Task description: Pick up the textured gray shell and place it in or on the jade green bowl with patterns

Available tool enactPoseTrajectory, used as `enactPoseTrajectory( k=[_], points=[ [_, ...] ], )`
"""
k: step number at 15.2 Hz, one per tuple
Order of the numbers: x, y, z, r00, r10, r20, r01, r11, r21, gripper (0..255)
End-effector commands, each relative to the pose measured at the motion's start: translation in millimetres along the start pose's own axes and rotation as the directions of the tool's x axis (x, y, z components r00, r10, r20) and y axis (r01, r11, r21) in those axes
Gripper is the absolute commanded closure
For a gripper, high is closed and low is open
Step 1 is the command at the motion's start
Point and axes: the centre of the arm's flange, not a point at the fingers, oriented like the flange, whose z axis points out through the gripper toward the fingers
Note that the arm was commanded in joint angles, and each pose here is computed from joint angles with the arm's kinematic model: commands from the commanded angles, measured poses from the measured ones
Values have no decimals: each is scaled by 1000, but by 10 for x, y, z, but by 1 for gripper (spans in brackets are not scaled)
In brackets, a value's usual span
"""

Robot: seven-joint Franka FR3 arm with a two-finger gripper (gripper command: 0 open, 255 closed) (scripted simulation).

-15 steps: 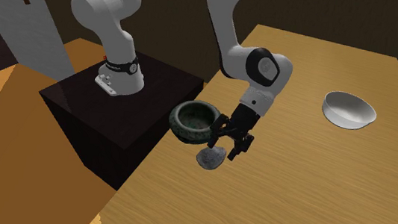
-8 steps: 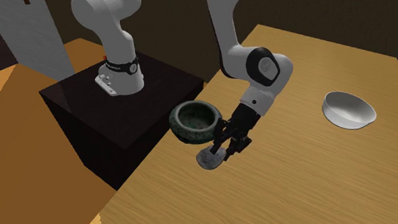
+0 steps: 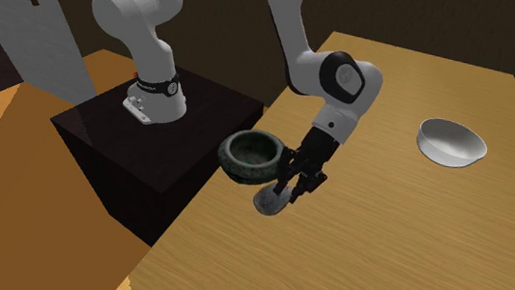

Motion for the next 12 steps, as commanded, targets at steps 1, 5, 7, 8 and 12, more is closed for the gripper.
enactPoseTrajectory(
  k=[1, 5, 7, 8, 12],
  points=[
    [-46, -70, -57, 1000, 0, 0, 0, 1000, 0, 255],
    [-137, -207, -189, 1000, 0, 0, 0, 1000, 0, 255],
    [-183, -276, -255, 1000, 0, 0, 0, 1000, 0, 255],
    [-206, -311, -288, 1000, 0, 0, 0, 1000, 0, 255],
    [-297, -448, -419, 1000, 0, 0, 0, 1000, 0, 255]
  ],
)
